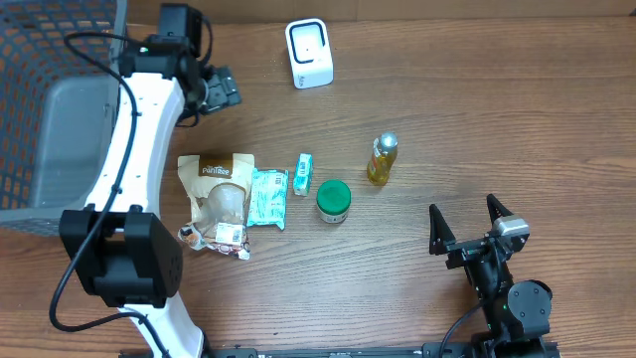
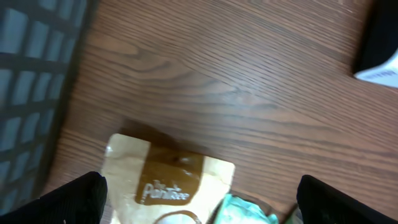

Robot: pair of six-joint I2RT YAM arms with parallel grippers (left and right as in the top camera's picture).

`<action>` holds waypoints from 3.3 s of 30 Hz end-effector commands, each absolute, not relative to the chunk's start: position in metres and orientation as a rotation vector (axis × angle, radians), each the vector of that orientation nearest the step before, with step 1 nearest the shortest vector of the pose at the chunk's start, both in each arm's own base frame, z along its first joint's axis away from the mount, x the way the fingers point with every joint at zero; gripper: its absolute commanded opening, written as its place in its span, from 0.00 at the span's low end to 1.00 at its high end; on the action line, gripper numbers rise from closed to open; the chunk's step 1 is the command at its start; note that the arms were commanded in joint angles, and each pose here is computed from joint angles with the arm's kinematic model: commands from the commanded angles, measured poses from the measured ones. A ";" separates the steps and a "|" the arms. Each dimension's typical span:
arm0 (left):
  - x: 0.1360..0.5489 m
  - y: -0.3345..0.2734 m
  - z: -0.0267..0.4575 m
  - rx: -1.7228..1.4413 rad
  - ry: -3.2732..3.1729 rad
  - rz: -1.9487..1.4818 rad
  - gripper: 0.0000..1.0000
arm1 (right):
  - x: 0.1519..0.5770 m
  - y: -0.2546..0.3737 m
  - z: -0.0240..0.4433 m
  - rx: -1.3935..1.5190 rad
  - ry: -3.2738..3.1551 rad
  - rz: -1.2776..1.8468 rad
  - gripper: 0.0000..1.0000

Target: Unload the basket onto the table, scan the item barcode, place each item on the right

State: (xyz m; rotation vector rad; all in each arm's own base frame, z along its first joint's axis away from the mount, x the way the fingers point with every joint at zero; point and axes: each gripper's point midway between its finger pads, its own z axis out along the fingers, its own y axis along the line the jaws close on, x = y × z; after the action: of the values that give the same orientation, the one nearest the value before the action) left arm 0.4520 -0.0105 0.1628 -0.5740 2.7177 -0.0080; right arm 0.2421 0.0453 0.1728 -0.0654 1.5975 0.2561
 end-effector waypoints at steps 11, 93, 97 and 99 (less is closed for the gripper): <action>0.457 -0.007 0.176 -0.606 2.672 -0.033 1.00 | 0.243 0.044 0.170 -0.059 1.596 0.248 1.00; 0.457 -0.007 0.176 -0.605 2.672 -0.033 1.00 | 0.221 0.060 0.225 -0.103 1.574 0.380 1.00; 0.457 -0.007 0.176 -0.605 2.672 -0.033 1.00 | 0.202 0.058 0.269 -0.111 1.536 0.387 1.00; 0.457 -0.007 0.176 -0.605 2.672 -0.033 1.00 | 0.193 0.058 0.290 -0.108 1.523 0.396 1.00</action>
State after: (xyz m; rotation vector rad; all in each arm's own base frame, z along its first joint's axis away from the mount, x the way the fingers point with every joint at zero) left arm 0.4538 -0.0058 0.1635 -0.5985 2.7051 -0.0114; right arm 0.2084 0.0575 0.2478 -0.1016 1.5880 0.3745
